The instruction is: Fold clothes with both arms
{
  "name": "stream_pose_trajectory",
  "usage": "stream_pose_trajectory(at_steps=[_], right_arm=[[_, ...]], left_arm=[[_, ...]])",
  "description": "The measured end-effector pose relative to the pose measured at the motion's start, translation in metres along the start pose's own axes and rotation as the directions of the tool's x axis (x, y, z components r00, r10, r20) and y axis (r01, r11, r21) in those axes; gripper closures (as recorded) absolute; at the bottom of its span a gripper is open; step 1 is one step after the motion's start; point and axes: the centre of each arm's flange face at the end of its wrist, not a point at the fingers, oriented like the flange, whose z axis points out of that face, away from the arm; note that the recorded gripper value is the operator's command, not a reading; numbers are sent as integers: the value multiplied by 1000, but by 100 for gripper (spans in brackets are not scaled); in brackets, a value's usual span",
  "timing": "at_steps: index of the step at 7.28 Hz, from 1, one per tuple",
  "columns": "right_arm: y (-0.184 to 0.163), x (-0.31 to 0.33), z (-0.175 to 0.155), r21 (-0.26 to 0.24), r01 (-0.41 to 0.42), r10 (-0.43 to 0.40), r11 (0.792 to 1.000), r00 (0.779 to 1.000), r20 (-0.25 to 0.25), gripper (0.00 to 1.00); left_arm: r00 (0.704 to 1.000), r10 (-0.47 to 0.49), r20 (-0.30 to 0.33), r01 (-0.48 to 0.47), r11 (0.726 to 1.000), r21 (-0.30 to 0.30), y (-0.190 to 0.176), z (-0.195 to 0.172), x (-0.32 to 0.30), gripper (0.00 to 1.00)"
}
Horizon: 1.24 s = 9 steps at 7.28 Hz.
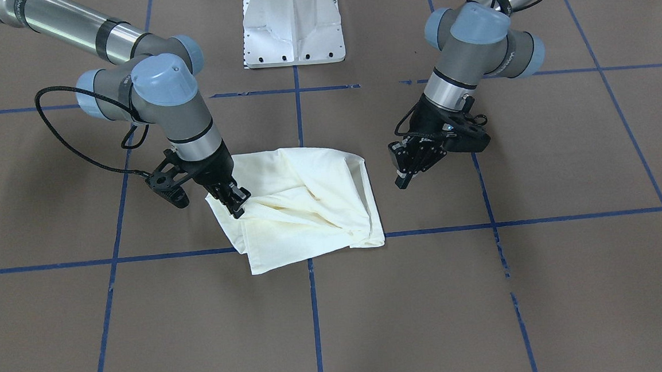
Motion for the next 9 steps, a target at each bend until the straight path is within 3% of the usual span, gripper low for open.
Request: stream_pose_trajectory(at_steps=[3, 9], right_arm=[[-1, -5, 0, 1, 2, -2, 1000, 1000, 3, 100], [-9, -22, 12, 19, -2, 2, 1000, 1000, -11, 100]], left_arm=[[995, 26, -99, -29, 999, -36, 26, 28, -9, 100], [987, 44, -155, -67, 987, -146, 102, 41, 25, 100]])
